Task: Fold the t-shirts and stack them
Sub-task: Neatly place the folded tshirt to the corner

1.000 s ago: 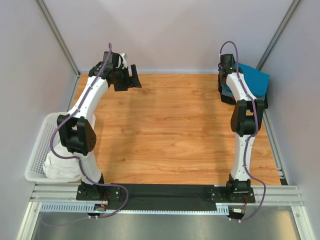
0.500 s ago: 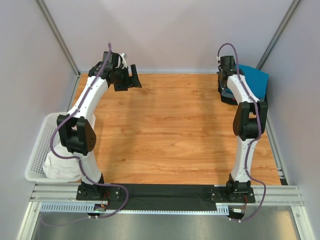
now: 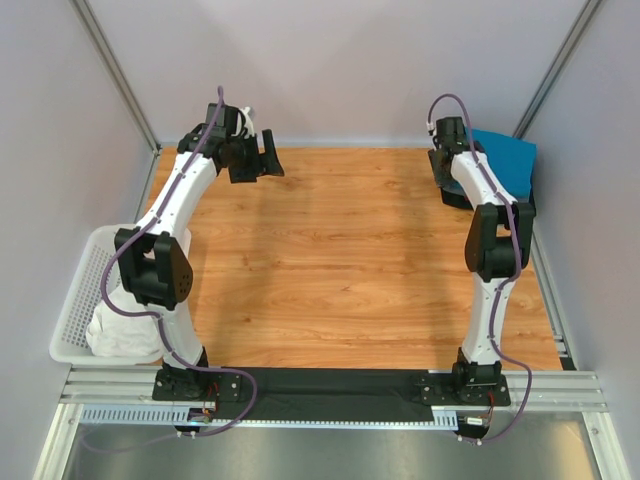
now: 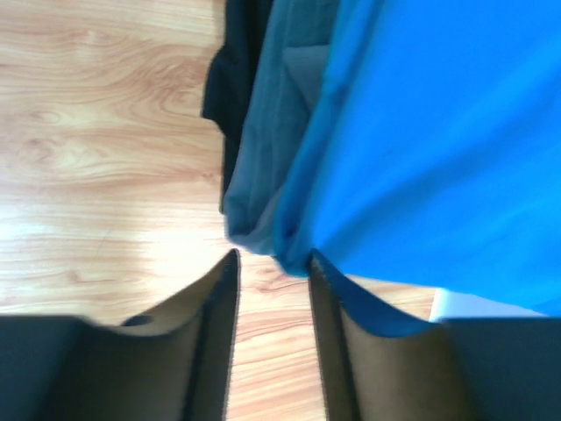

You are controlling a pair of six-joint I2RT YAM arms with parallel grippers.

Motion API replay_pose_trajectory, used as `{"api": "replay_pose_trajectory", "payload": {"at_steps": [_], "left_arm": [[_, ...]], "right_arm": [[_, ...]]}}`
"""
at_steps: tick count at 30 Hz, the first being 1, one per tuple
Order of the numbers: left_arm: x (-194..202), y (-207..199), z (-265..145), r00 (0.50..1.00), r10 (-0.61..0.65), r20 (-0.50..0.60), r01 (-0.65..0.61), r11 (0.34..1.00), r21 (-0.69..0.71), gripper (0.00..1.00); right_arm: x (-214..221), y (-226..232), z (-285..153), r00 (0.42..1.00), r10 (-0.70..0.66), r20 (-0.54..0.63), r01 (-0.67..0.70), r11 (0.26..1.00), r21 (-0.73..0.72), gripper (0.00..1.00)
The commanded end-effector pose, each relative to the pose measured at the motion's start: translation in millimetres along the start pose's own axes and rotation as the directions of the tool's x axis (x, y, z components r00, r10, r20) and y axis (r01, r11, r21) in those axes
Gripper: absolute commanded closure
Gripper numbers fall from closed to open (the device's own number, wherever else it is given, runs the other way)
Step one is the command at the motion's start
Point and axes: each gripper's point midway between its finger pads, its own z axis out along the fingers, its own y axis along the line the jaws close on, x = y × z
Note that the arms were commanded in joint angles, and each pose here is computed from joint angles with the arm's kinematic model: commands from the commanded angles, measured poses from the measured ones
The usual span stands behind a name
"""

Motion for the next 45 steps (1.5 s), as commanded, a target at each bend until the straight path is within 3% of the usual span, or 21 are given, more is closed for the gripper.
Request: {"api": "replay_pose_trajectory", "payload": {"at_steps": [1, 4, 5, 6, 9, 13, 17, 18, 21, 22, 24, 25, 27, 28, 31, 34, 40, 45], "left_arm": [[-19, -8, -6, 0.998, 0.026, 0.051, -0.028, 0.999, 0.034, 0.12], [-25, -10, -7, 0.997, 0.038, 0.066, -0.040, 0.999, 0.035, 0.12], [-30, -11, -8, 0.996, 0.044, 0.078, -0.047, 0.998, 0.036, 0.12], [-32, -12, -9, 0.995, 0.048, 0.086, -0.051, 0.998, 0.033, 0.12], [-45, -14, -17, 0.989, 0.072, 0.132, -0.075, 0.997, 0.023, 0.10], [-68, -17, -37, 0.972, 0.076, 0.223, -0.084, 0.996, 0.025, 0.08], [-80, -10, -68, 0.944, 0.082, 0.320, -0.085, 0.996, -0.004, 0.05], [-82, -7, -73, 0.937, 0.087, 0.339, -0.088, 0.996, -0.013, 0.05], [-77, 4, -89, 0.927, 0.106, 0.361, -0.094, 0.994, -0.053, 0.04], [-70, 10, -89, 0.931, 0.108, 0.348, -0.092, 0.994, -0.064, 0.04], [-65, 12, -103, 0.926, 0.117, 0.360, -0.094, 0.992, -0.079, 0.03], [-53, 17, -100, 0.934, 0.114, 0.339, -0.090, 0.992, -0.086, 0.03], [-46, 12, -116, 0.922, 0.119, 0.369, -0.098, 0.992, -0.074, 0.02], [-31, 19, -111, 0.931, 0.110, 0.347, -0.088, 0.993, -0.081, 0.02], [-9, 22, -124, 0.919, 0.107, 0.380, -0.080, 0.993, -0.086, 0.01], [15, 23, -133, 0.911, 0.105, 0.399, -0.085, 0.994, -0.066, 0.01], [75, 44, -148, 0.922, 0.036, 0.386, 0.006, 0.994, -0.106, 0.01], [115, 56, -171, 0.880, 0.027, 0.475, 0.036, 0.992, -0.122, 0.00]], "right_arm": [[-51, -11, -53, 0.988, 0.043, 0.146, -0.038, 0.998, -0.041, 0.52], [-83, -24, -92, 0.963, 0.117, 0.242, -0.098, 0.991, -0.088, 0.32], [-99, -38, -111, 0.941, 0.156, 0.299, -0.135, 0.987, -0.091, 0.27], [-109, -49, -133, 0.919, 0.191, 0.346, -0.168, 0.981, -0.096, 0.15], [-124, -75, -185, 0.843, 0.301, 0.446, -0.266, 0.953, -0.141, 0.00], [-111, -108, -230, 0.733, 0.478, 0.484, -0.402, 0.878, -0.259, 0.00], [-79, -115, -269, 0.672, 0.576, 0.465, -0.464, 0.817, -0.341, 0.00], [-62, -110, -257, 0.686, 0.587, 0.430, -0.487, 0.809, -0.329, 0.00], [-42, -115, -279, 0.610, 0.638, 0.470, -0.548, 0.768, -0.332, 0.00], [-24, -104, -263, 0.619, 0.655, 0.432, -0.567, 0.754, -0.331, 0.00], [-12, -108, -283, 0.548, 0.681, 0.485, -0.599, 0.725, -0.341, 0.00], [10, -98, -265, 0.564, 0.691, 0.452, -0.621, 0.716, -0.319, 0.00], [21, -98, -282, 0.516, 0.702, 0.491, -0.627, 0.700, -0.342, 0.00], [40, -87, -266, 0.533, 0.713, 0.455, -0.644, 0.691, -0.329, 0.00], [58, -69, -266, 0.490, 0.760, 0.426, -0.656, 0.644, -0.394, 0.00], [82, -40, -252, 0.492, 0.803, 0.336, -0.663, 0.596, -0.453, 0.00], [117, -12, -242, 0.519, 0.807, 0.281, -0.648, 0.587, -0.485, 0.00], [136, 10, -233, 0.531, 0.824, 0.197, -0.658, 0.548, -0.517, 0.00]]}}
